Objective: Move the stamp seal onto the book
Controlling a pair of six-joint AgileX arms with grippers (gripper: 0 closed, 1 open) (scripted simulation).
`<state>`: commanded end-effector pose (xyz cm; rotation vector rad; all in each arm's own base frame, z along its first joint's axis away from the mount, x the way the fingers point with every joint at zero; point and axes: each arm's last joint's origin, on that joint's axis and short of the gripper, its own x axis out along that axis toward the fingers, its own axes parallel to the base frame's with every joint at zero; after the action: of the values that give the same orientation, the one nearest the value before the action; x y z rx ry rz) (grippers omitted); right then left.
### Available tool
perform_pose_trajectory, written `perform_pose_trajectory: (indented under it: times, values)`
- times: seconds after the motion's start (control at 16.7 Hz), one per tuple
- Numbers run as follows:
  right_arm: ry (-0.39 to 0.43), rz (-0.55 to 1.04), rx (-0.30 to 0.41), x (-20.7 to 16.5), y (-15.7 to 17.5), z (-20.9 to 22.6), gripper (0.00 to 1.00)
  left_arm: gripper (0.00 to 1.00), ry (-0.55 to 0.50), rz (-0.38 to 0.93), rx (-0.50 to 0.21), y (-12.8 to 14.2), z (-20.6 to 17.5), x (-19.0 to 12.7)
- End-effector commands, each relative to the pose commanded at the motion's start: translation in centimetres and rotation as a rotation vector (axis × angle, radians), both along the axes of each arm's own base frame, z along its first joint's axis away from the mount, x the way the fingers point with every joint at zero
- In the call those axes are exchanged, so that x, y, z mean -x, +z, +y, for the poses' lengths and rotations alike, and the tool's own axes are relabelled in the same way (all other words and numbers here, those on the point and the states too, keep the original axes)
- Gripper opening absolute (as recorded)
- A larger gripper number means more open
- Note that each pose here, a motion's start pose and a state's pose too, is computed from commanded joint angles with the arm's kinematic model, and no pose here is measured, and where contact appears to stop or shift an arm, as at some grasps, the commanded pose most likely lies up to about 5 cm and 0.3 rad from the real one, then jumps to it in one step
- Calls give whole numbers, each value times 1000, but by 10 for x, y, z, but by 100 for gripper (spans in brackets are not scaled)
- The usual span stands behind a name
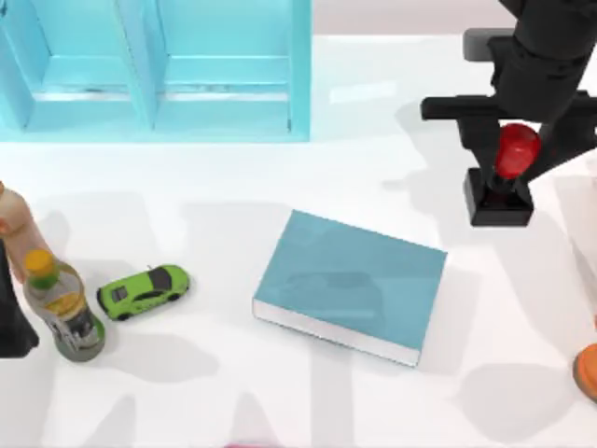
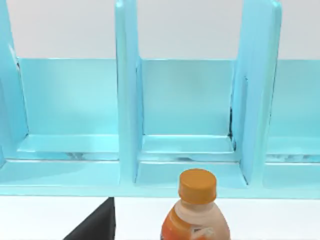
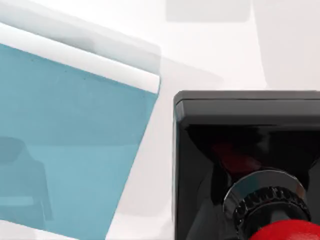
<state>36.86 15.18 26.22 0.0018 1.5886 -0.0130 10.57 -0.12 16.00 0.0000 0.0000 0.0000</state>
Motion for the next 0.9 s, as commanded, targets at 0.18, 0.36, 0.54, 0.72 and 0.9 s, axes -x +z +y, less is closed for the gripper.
perform_pose_trajectory:
  times: [0.18, 0.36, 0.54, 0.72, 0.9]
  values:
    - [-4, -17, -3, 10, -18, 64, 0, 100, 0, 0, 0, 0, 0, 0]
    - [-5, -23, -6, 27, -34, 112, 0, 100, 0, 0, 0, 0, 0, 0]
    - [-6, -21, -6, 33, -40, 127, 0, 100, 0, 0, 0, 0, 0, 0]
    - [-10, -18, -6, 33, -40, 126, 0, 100, 0, 0, 0, 0, 0, 0]
    - [-8, -19, -6, 33, -37, 126, 0, 100, 0, 0, 0, 0, 0, 0]
